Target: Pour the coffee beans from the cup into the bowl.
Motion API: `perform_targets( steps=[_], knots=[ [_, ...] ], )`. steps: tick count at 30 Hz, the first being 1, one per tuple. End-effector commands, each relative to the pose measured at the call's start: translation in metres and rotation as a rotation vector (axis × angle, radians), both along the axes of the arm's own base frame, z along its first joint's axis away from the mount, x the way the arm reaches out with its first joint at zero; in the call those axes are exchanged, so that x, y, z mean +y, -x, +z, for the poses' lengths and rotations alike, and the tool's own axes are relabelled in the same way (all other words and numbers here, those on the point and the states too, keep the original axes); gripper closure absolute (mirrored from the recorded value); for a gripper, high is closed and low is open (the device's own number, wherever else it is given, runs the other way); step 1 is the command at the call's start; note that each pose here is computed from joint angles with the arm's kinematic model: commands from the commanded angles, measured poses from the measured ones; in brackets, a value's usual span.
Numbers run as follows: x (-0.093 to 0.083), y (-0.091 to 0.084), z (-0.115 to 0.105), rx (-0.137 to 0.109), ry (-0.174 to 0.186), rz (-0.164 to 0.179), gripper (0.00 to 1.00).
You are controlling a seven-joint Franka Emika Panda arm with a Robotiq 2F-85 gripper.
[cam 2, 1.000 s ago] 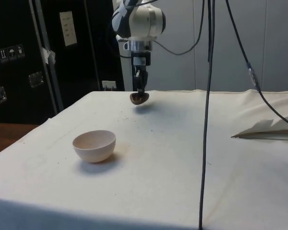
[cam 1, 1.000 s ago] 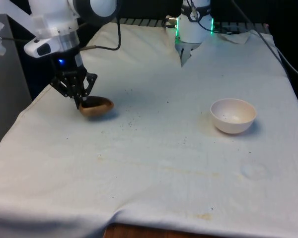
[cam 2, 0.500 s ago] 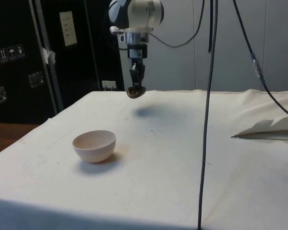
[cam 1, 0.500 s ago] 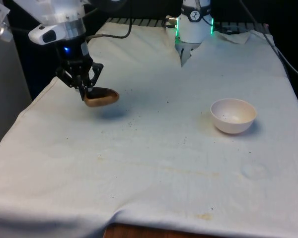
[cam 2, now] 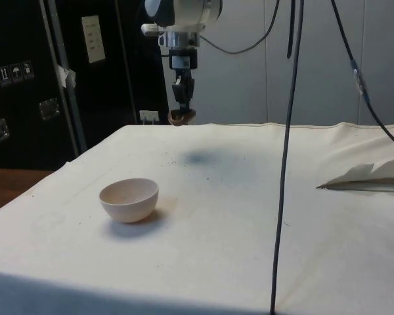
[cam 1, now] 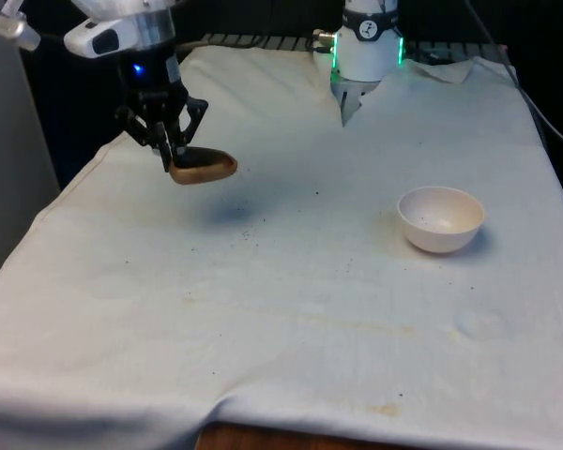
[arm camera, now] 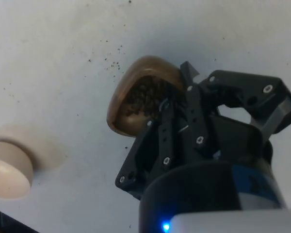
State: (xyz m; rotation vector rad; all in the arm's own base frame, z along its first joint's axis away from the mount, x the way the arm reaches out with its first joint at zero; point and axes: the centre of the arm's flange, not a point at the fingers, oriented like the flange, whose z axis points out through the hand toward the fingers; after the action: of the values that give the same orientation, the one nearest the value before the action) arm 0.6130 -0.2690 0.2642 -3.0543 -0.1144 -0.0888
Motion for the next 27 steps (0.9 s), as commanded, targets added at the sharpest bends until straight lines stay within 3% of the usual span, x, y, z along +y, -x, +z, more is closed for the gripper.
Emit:
perform_targets(
  steps=[1, 4, 8, 12, 13, 16, 22, 23, 27],
  knots=[
    [0.003, 0.001, 0.005, -0.003, 0.013, -0.004, 1.0],
    [0.004, 0.0, 0.005, 0.0, 0.003, 0.0, 1.0],
    [0.013, 0.002, 0.017, -0.002, 0.022, -0.004, 1.0],
    [0.019, 0.002, 0.023, -0.003, 0.026, -0.003, 1.0],
    [0.016, 0.001, 0.021, 0.001, 0.014, 0.0, 1.0],
    [0.024, 0.003, 0.03, -0.003, 0.032, -0.003, 1.0],
    [0.032, 0.005, 0.039, -0.004, 0.035, -0.001, 1.0],
    [0.03, 0.004, 0.037, 0.002, 0.023, 0.002, 1.0],
    [0.039, 0.01, 0.046, -0.006, 0.036, -0.001, 1.0]
  ],
)
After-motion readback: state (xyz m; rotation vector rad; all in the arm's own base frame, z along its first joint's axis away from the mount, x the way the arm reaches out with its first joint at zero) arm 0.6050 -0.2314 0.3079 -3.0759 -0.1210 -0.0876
